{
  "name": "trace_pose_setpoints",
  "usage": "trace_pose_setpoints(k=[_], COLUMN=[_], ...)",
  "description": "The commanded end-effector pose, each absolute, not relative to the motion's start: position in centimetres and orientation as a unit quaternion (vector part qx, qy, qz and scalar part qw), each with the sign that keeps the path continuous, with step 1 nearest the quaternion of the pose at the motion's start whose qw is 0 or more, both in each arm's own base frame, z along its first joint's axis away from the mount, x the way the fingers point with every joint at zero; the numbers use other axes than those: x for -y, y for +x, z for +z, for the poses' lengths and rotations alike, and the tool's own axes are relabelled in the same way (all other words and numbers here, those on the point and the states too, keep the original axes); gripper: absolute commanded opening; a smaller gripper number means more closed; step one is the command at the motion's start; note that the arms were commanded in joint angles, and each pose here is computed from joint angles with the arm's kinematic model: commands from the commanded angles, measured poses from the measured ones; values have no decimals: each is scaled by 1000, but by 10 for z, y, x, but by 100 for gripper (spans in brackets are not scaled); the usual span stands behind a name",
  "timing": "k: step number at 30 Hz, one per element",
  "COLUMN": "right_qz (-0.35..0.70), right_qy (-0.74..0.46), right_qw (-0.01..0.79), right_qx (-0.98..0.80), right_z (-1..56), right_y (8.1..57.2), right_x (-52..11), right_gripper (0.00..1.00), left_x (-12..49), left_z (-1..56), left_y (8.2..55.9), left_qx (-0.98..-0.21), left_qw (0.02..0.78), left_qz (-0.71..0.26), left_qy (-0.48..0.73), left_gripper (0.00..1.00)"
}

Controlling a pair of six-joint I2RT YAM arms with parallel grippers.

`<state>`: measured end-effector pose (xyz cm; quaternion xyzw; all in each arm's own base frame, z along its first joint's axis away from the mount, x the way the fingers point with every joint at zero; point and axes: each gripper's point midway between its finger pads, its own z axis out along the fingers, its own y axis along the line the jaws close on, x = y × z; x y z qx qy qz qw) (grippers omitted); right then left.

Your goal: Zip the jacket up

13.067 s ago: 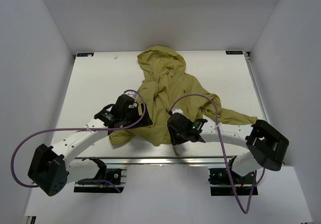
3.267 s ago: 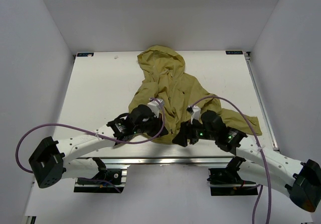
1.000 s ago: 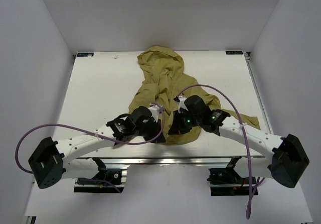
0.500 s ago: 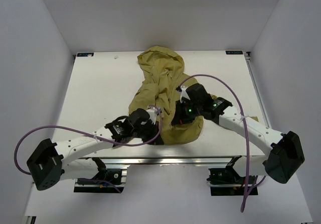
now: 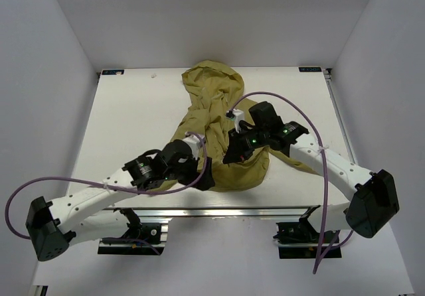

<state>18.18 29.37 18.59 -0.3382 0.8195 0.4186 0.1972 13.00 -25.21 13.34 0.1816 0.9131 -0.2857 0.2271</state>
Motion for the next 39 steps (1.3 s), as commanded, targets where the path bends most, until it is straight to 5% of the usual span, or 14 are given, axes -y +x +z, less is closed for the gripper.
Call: trace_pose_setpoints(k=[1,12,28,35,38,39], right_qz=[457,501,526,536,537,537], right_qy=[-336,-257,-213,-216,-217,-217], right_qw=[183,110,115,105,106,106], right_qx=[-803,-819,-816,-809,-808,-808], right_z=[206,239,273,274,275,276], right_y=[169,191,225,222,221,221], right_x=[-298,-301,-303,-303,-303,-304], right_gripper=[0,0,0,0,0,0], left_x=[245,240,281,288,291,292], left_z=[182,250,255,253,249,250], left_y=[174,226,236,252,256,257], left_qx=[-870,-771,-709,-700,-699,-698], left_qw=[373,564,598,610,608,610], left_qz=[-254,-178,-147,-106,-93,-93], left_qy=[199,235,344,356,364,362], left_gripper=[98,98,98,91,81,65])
